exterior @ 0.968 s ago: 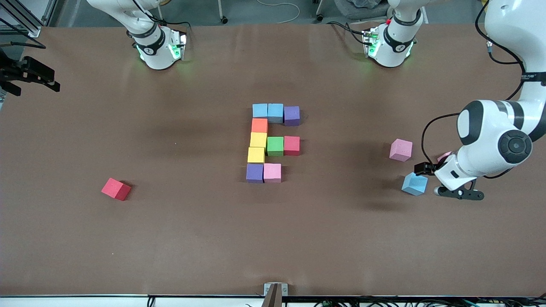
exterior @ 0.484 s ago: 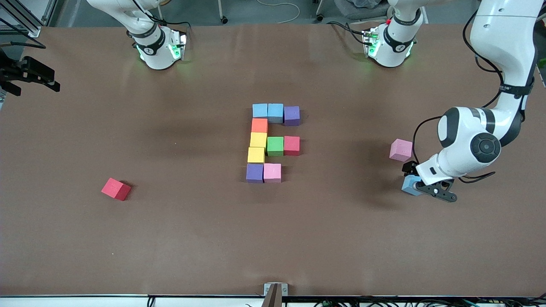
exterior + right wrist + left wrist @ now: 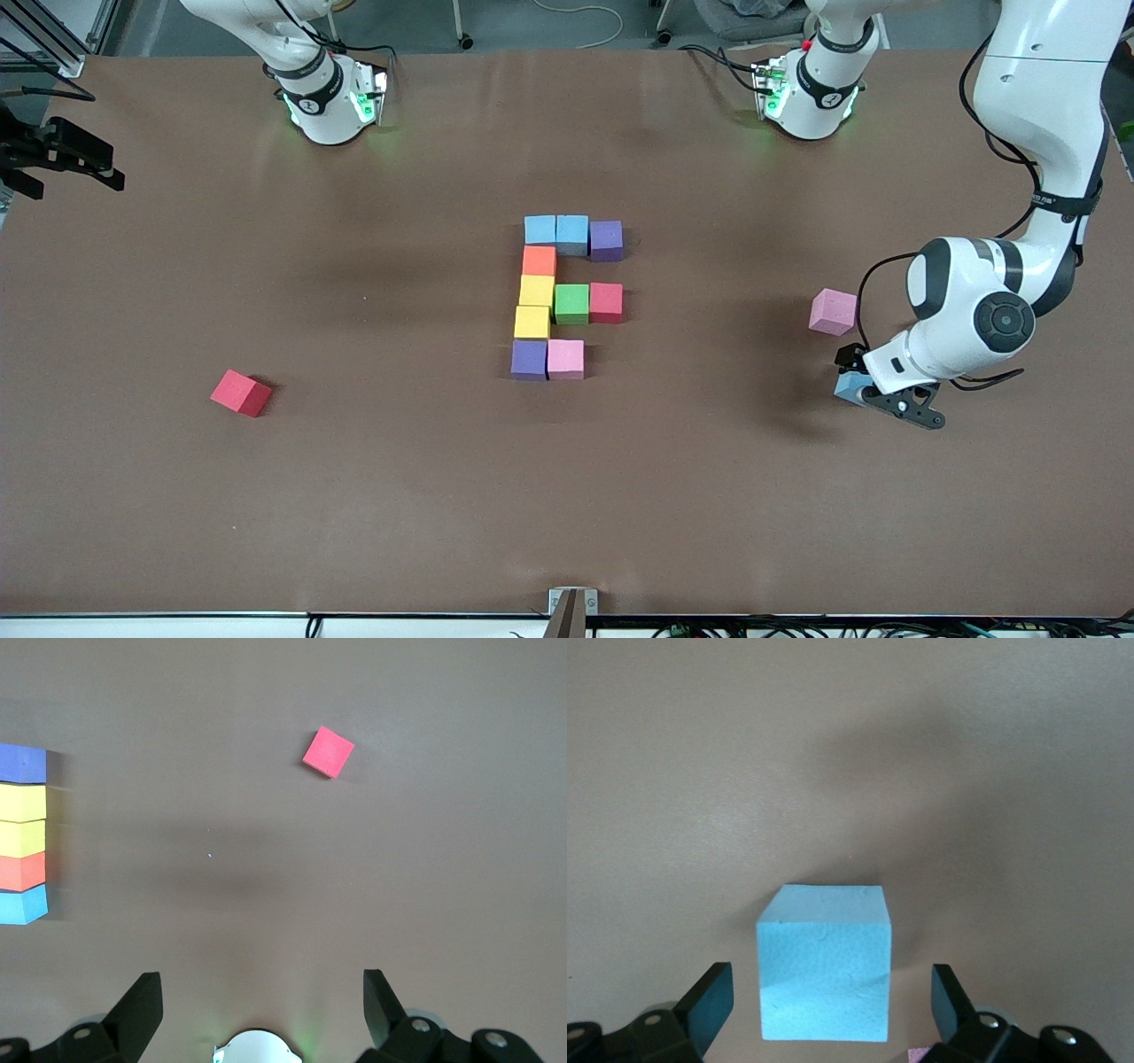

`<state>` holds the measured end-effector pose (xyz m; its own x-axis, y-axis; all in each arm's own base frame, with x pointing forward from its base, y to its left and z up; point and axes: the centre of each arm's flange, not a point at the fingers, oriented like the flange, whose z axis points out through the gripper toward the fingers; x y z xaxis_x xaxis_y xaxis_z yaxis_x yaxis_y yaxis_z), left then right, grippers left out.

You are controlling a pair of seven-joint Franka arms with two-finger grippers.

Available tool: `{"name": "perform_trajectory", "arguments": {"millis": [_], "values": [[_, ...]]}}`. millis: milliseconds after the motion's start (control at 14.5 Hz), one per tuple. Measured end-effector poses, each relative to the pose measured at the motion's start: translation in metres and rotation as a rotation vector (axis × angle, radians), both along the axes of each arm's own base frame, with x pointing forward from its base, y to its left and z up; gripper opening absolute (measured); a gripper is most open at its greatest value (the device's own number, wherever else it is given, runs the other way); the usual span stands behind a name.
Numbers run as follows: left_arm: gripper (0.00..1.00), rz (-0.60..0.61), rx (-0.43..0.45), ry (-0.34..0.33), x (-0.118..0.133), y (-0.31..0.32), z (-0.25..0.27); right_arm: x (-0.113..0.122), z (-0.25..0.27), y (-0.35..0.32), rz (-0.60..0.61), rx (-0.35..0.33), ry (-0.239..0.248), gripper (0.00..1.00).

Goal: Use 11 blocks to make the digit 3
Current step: 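Grasp the light blue block with the left gripper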

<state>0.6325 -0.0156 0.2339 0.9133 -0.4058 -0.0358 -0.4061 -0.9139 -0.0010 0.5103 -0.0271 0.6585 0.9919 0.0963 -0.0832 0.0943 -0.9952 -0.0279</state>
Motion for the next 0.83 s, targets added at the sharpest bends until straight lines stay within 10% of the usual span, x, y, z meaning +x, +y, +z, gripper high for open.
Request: {"name": "perform_trajectory", "arguments": {"millis": [553,830], "values": [[0.96,0.005,0.003,0.010,0.005,0.002,-0.012,0.000,0.000,0.000,0.000,0.000,0.000,1.00],[0.78,-0.004,0.002,0.017,0.006,-0.004,-0.018,0.000,0.000,0.000,0.000,0.000,0.000,1.00]]}}
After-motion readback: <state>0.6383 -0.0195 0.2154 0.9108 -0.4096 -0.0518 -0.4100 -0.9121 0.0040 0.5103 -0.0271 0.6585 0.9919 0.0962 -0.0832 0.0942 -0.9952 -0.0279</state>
